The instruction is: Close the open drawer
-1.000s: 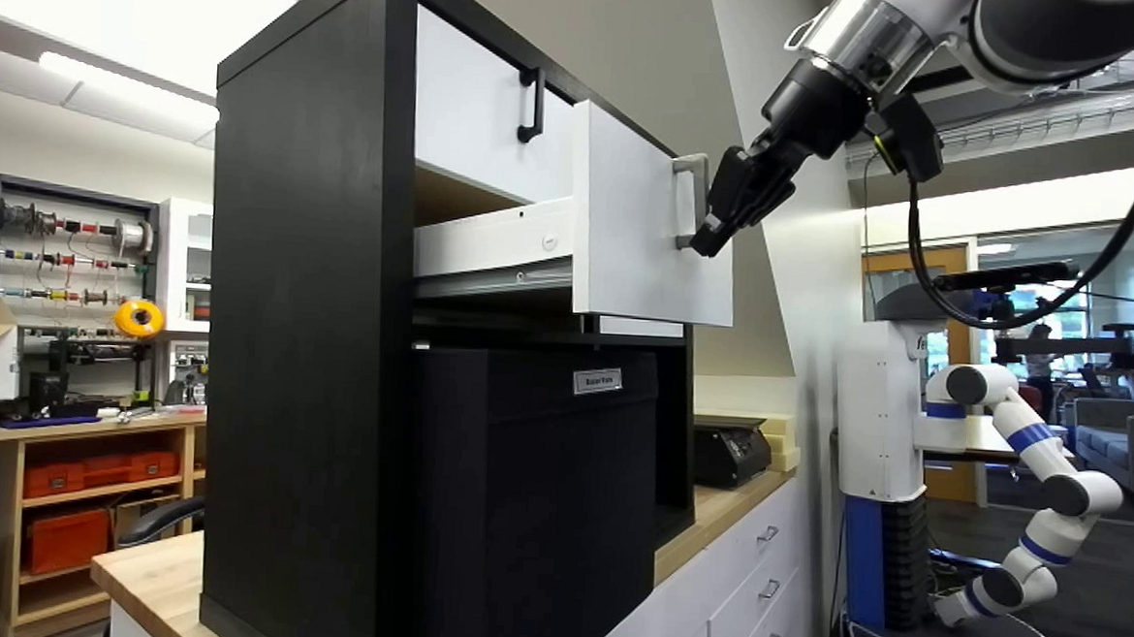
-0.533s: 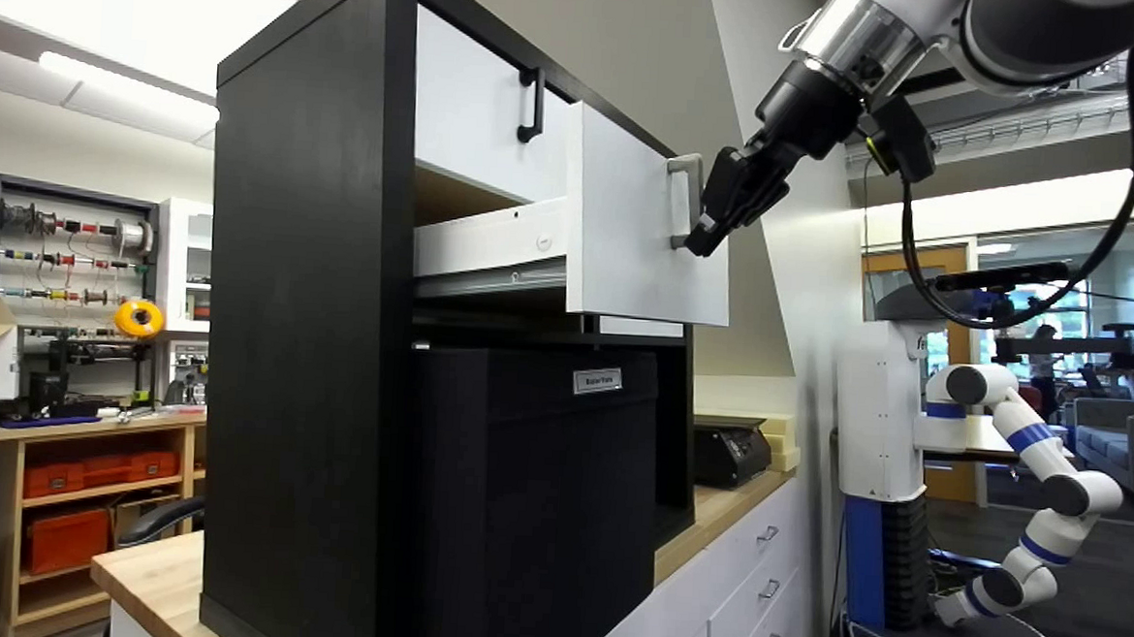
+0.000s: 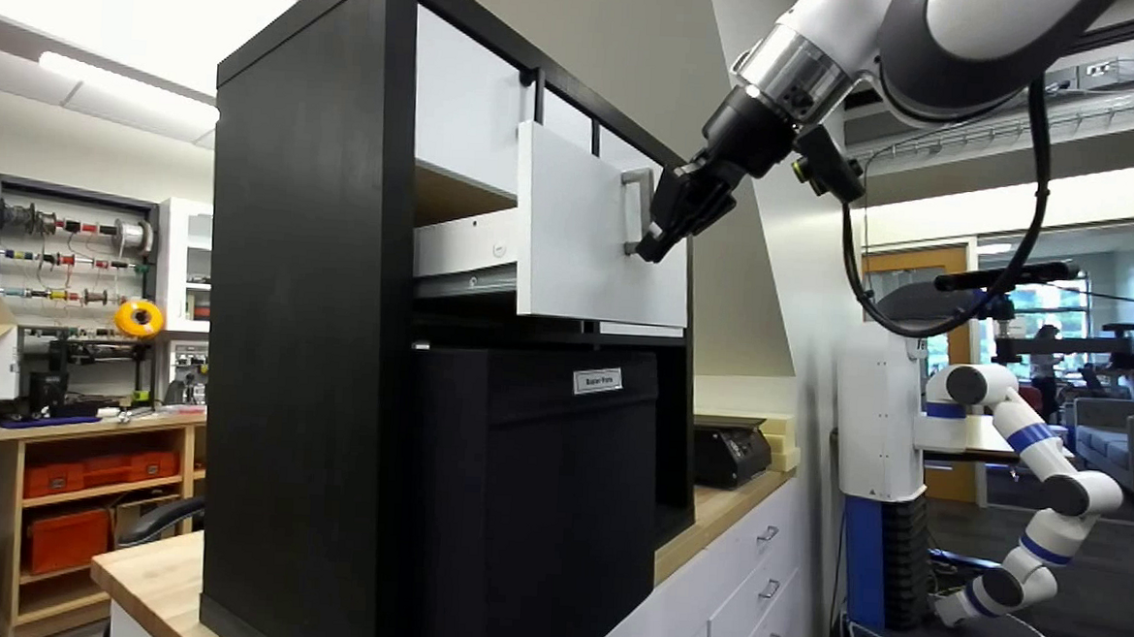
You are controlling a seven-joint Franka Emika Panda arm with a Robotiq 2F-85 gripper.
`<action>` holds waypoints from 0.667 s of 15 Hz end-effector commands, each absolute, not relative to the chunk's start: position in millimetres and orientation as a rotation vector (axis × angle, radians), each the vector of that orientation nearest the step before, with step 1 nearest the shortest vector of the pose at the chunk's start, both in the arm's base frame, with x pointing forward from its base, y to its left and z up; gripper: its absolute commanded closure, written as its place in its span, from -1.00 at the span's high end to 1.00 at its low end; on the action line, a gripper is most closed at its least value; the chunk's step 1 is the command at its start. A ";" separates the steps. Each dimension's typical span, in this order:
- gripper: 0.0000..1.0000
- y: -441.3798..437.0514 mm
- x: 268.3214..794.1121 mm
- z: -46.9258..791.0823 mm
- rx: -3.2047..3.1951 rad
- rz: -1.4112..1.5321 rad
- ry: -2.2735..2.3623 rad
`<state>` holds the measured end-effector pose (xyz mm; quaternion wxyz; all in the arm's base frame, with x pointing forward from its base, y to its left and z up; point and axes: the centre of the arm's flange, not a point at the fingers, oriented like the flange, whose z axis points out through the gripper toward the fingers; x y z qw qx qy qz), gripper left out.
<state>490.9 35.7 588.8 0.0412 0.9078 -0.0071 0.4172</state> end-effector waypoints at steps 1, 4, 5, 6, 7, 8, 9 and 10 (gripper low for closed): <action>-0.89 29.2 535.9 589.8 2.767 1.303 -0.009; -0.89 28.8 562.2 589.1 2.776 1.302 -0.003; -0.89 28.8 569.9 589.0 2.778 1.302 -0.001; -0.89 29.0 578.8 588.9 2.779 1.302 0.002; -0.89 28.9 587.5 589.0 2.779 1.303 0.005; -0.89 28.8 595.5 589.0 2.777 1.305 0.008; -0.89 28.4 603.2 588.6 2.775 1.307 0.011; -0.89 27.8 610.4 588.2 2.774 1.309 0.013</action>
